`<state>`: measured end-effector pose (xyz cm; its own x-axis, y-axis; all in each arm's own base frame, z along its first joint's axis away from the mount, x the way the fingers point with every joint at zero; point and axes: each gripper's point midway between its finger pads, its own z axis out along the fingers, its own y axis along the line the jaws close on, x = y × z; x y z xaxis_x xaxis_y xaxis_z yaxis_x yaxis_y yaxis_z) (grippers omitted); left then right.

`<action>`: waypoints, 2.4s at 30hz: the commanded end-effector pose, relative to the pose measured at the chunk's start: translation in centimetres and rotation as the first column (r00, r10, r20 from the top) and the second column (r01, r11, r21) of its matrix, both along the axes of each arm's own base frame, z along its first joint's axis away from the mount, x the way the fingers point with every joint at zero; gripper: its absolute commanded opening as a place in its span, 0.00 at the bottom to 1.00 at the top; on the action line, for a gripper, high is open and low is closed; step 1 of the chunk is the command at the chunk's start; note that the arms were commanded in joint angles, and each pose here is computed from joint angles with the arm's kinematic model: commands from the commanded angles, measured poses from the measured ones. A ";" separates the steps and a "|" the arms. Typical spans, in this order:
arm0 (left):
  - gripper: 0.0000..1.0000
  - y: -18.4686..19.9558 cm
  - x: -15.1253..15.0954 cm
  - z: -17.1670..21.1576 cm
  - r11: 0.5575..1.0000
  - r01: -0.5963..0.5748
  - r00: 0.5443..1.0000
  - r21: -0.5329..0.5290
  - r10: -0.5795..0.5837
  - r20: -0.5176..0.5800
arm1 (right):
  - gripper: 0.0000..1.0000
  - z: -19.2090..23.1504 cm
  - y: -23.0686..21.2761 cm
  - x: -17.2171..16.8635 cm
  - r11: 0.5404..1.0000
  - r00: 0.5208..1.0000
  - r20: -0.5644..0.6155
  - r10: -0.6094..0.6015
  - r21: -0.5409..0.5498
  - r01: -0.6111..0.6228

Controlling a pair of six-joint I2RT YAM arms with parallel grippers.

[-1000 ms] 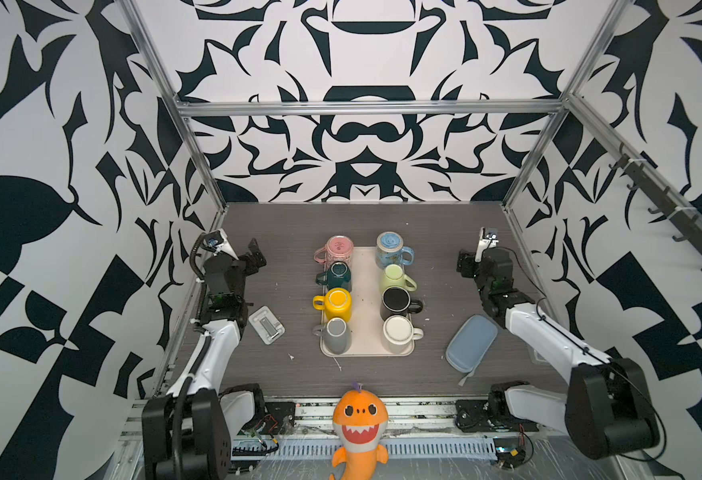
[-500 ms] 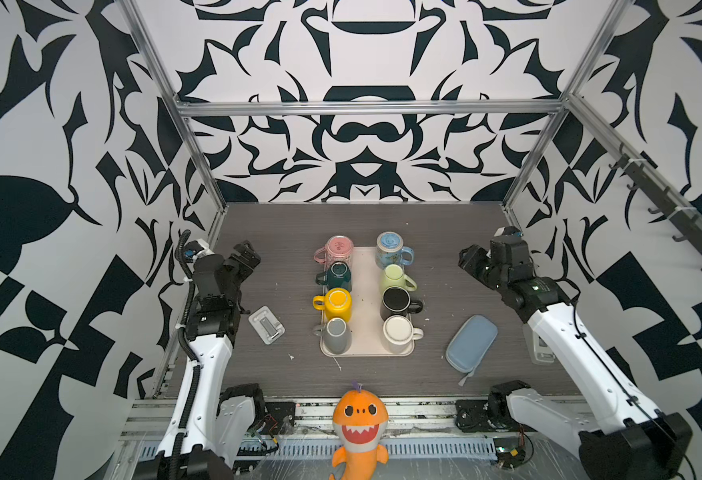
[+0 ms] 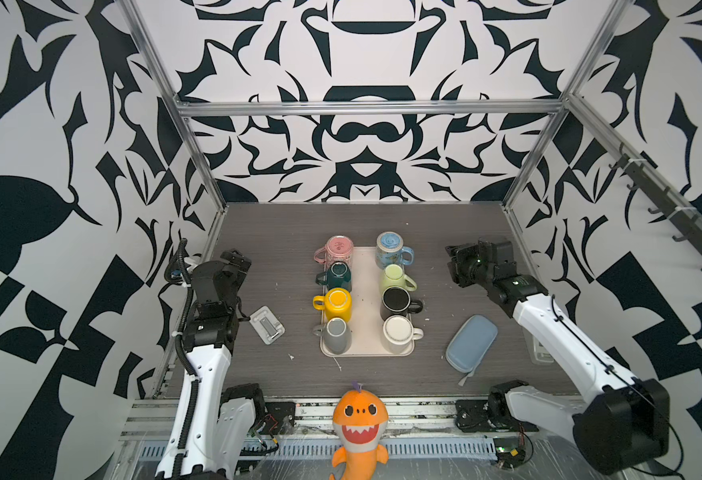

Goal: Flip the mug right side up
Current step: 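Raise both arms and move the right gripper toward the blue butterfly mug, then lower the right gripper onto the blue butterfly mug and close on it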

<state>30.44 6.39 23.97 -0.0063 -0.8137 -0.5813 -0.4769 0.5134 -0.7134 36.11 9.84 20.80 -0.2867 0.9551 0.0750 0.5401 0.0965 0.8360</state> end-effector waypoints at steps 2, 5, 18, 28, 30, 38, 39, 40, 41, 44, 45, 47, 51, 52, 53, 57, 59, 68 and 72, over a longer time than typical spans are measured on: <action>1.00 1.3 -0.7 -1.0 0.993 -0.109 0.994 -0.039 0.108 -0.024 | 0.51 1.3 1.4 2.3 0.964 0.995 0.026 -0.097 0.253 0.088; 1.00 1.4 -0.5 -1.3 0.991 -0.122 0.992 -0.051 0.121 -0.032 | 0.51 0.2 2.2 3.4 0.949 0.994 -0.010 -0.110 0.296 0.108; 1.00 1.4 0.3 -3.4 0.988 -0.133 0.985 -0.078 0.123 -0.117 | 0.49 -3.2 7.8 8.0 0.875 0.997 -0.033 -0.072 0.477 0.079; 1.00 1.5 0.3 -3.7 0.986 -0.145 0.982 -0.083 0.133 -0.133 | 0.48 -5.3 8.0 9.0 0.872 0.992 -0.063 -0.105 0.473 0.122; 1.00 1.5 0.4 -3.6 0.986 -0.145 0.982 -0.085 0.134 -0.130 | 0.48 -5.8 7.8 9.1 0.870 0.991 -0.070 -0.112 0.474 0.132; 1.00 1.4 0.4 -3.6 0.987 -0.141 0.983 -0.080 0.130 -0.131 | 0.47 -6.4 8.7 10.9 0.844 0.993 -0.037 -0.113 0.523 0.116; 1.00 1.5 0.4 -3.5 0.987 -0.142 0.983 -0.080 0.131 -0.129 | 0.48 -6.1 8.6 11.2 0.841 0.993 -0.018 -0.119 0.529 0.111; 1.00 1.5 0.3 -3.5 0.987 -0.142 0.983 -0.078 0.131 -0.129 | 0.48 -6.0 8.6 11.4 0.842 0.993 -0.008 -0.121 0.529 0.107; 1.00 1.5 0.3 -3.5 0.987 -0.142 0.983 -0.076 0.132 -0.129 | 0.48 -6.0 8.5 11.4 0.845 0.992 -0.008 -0.123 0.524 0.109; 1.00 1.6 0.2 -3.5 0.987 -0.145 0.983 -0.073 0.136 -0.127 | 0.48 -6.4 8.1 11.4 0.848 0.990 -0.017 -0.138 0.514 0.127; 1.00 1.6 0.2 -3.4 0.986 -0.148 0.982 -0.071 0.138 -0.127 | 0.48 -6.6 7.9 11.4 0.848 0.990 -0.020 -0.142 0.512 0.132; 1.00 1.7 0.2 -3.4 0.986 -0.150 0.982 -0.070 0.141 -0.126 | 0.48 -6.8 7.8 11.4 0.847 0.989 -0.024 -0.148 0.513 0.139; 1.00 1.7 0.4 -3.4 0.986 -0.150 0.982 -0.069 0.140 -0.126 | 0.48 -7.2 7.7 11.7 0.845 0.988 -0.023 -0.155 0.515 0.144; 1.00 1.7 0.4 -3.5 0.986 -0.149 0.982 -0.069 0.140 -0.129 | 0.47 -7.1 7.8 11.9 0.843 0.988 -0.019 -0.156 0.518 0.143; 1.00 1.7 0.4 -3.5 0.986 -0.151 0.981 -0.069 0.141 -0.130 | 0.47 -7.2 7.8 12.0 0.843 0.988 -0.019 -0.153 0.519 0.140; 1.00 1.7 0.5 -3.4 0.986 -0.151 0.982 -0.068 0.142 -0.126 | 0.46 -7.6 8.0 12.1 0.841 0.988 -0.027 -0.150 0.522 0.142; 1.00 1.7 0.5 -3.4 0.986 -0.151 0.982 -0.065 0.142 -0.126 | 0.46 -7.8 8.0 12.3 0.838 0.988 -0.031 -0.151 0.526 0.145; 1.00 1.7 0.8 -3.4 0.987 -0.148 0.982 -0.066 0.139 -0.128 | 0.40 -8.6 8.2 12.4 0.834 0.988 -0.046 -0.147 0.531 0.148; 1.00 1.8 0.8 -3.4 0.987 -0.148 0.982 -0.065 0.139 -0.130 | 0.28 -8.7 8.3 12.6 0.829 0.989 -0.042 -0.145 0.541 0.144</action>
